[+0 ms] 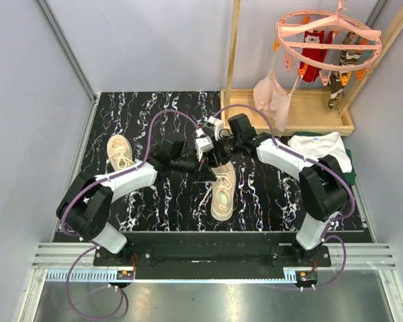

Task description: Tie the shoes

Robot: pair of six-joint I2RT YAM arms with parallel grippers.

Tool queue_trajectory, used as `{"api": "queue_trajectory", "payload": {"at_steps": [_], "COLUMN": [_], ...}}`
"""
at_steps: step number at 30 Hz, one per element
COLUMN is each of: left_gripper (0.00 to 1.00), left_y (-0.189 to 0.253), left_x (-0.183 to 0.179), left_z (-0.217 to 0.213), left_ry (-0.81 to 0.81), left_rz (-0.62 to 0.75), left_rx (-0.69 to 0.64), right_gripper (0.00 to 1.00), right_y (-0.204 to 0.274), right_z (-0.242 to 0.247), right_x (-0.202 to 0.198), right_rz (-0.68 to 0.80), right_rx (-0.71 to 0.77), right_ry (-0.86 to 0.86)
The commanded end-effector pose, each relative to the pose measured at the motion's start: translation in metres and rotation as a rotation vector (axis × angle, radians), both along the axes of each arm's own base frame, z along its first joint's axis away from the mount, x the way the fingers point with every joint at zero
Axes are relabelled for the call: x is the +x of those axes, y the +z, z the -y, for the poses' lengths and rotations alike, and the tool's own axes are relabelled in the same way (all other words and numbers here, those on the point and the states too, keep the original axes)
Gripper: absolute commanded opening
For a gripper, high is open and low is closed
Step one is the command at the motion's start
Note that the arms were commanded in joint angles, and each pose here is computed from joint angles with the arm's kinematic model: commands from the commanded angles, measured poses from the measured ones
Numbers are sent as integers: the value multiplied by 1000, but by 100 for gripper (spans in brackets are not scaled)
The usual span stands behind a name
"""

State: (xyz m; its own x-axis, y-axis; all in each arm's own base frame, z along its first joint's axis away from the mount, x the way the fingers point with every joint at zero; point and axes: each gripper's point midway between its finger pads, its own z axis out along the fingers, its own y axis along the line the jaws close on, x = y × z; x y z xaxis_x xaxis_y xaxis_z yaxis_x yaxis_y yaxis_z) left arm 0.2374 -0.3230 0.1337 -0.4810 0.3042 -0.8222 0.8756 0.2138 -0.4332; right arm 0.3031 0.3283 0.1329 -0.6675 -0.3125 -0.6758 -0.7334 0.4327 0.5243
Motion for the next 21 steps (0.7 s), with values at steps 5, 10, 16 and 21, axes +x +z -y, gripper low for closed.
{"api": "queue_trajectory", "payload": {"at_steps": [5, 10, 16, 21], "left_gripper": [0, 0, 0, 0], "left_y": [24, 23, 18, 16], "left_x": [6, 11, 20, 23], "left_z": [7, 8, 7, 7], "left_ry": [-8, 0, 19, 20], "left_rz": [90, 88, 65, 55], "left_rx": [-71, -73, -71, -73], "right_gripper": [62, 59, 64, 65], "right_y": [48, 50, 31, 18], "right_z": [19, 48, 60, 59], "right_x": [7, -11, -42, -49], "right_rz": [63, 74, 38, -6], "right_rx": [39, 6, -3, -2], "right_ry": [-20, 2, 68, 90]}}
